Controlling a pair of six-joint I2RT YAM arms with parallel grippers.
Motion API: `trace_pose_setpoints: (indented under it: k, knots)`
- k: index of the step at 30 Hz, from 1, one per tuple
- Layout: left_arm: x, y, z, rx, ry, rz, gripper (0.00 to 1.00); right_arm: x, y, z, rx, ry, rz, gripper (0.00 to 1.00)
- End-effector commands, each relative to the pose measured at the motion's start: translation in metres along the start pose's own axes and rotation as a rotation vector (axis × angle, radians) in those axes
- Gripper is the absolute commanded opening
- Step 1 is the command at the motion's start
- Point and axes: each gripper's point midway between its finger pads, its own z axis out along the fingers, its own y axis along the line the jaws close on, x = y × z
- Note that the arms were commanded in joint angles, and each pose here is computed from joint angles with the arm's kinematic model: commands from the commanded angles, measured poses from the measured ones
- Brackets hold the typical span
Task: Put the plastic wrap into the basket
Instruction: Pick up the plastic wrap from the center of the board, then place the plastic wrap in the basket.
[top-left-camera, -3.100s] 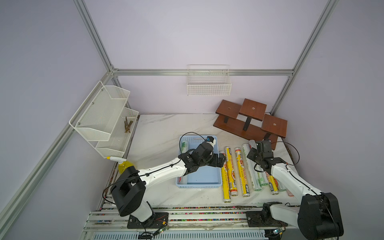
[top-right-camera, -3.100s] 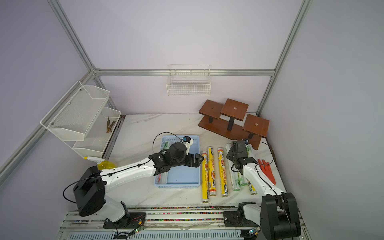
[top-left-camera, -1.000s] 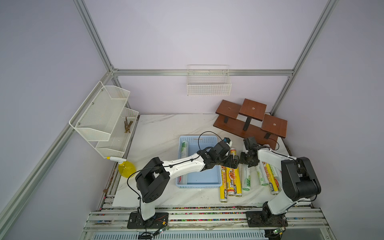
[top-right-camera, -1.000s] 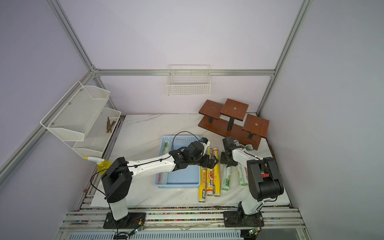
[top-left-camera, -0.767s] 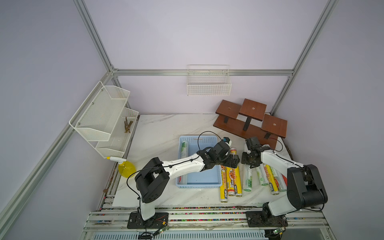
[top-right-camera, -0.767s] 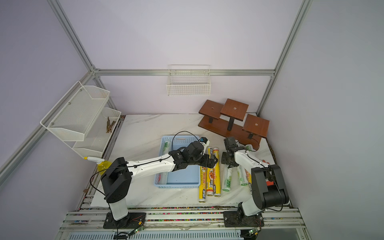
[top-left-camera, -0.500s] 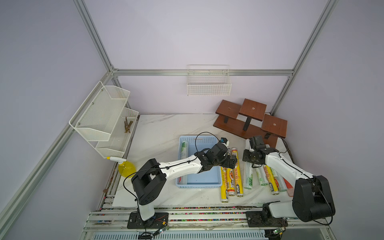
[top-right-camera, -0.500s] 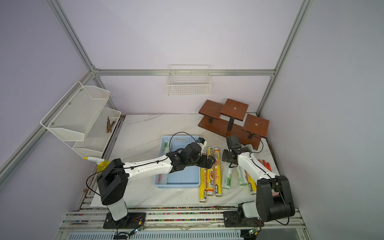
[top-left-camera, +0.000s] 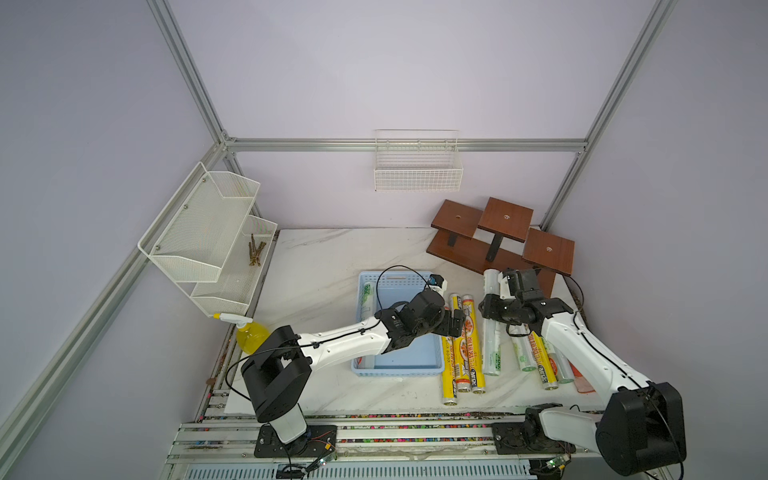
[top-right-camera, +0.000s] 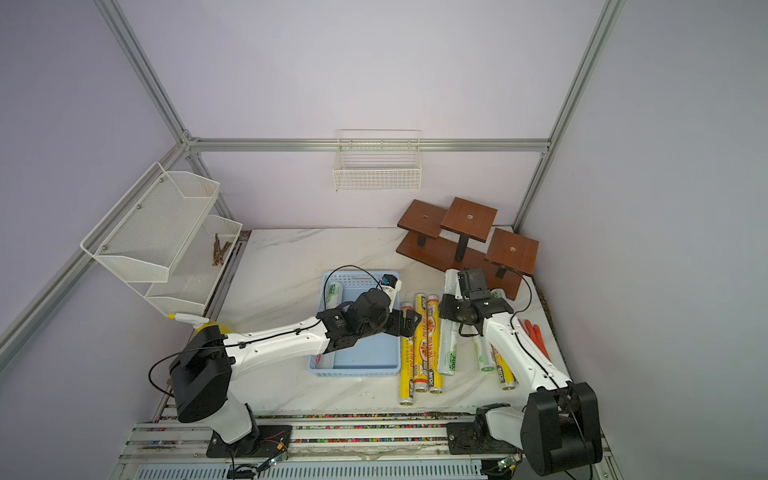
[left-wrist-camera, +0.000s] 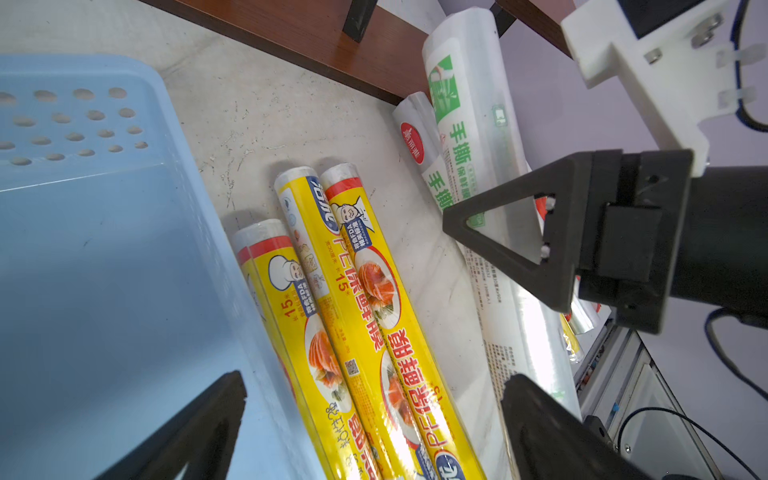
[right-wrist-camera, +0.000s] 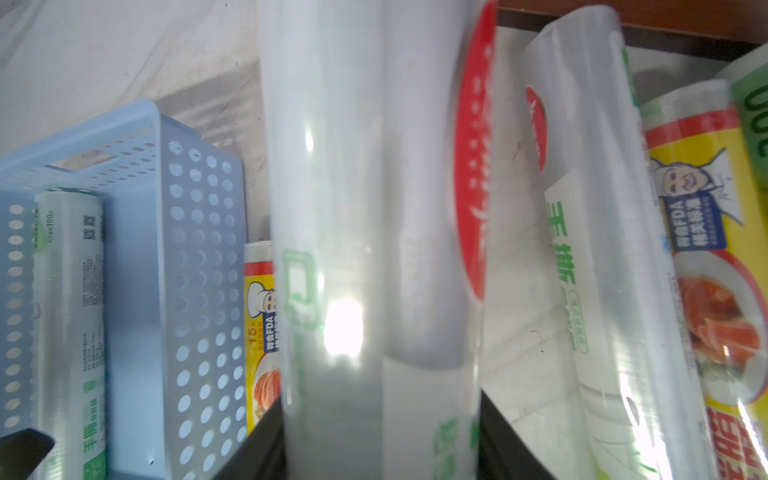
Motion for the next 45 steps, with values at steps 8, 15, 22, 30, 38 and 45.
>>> trace_pose_setpoints:
  k: [8,15,22,30,38,45]
  knots:
    - [-0.035,0.019,-0.042,-0.049,-0.175,-0.036,1.00,-0.019,0.092,-0.030,-0.336,-0.070,0.002,0.36]
    - [-0.041,0.051,-0.082,-0.124,-0.252,-0.049,1.00,-0.019,0.144,-0.034,-0.504,-0.070,0.031,0.36]
    - [-0.035,0.087,-0.115,-0.218,-0.298,-0.051,1.00,-0.020,0.182,-0.037,-0.640,-0.063,0.088,0.36]
    - [-0.032,0.122,-0.145,-0.337,-0.340,-0.041,1.00,-0.014,0.211,-0.034,-0.722,-0.062,0.132,0.36]
    - [-0.020,0.152,-0.165,-0.471,-0.354,-0.059,1.00,-0.004,0.230,-0.026,-0.748,-0.053,0.168,0.36]
    - [-0.011,0.167,-0.180,-0.483,-0.379,-0.088,1.00,0.011,0.254,-0.006,-0.751,-0.011,0.182,0.36]
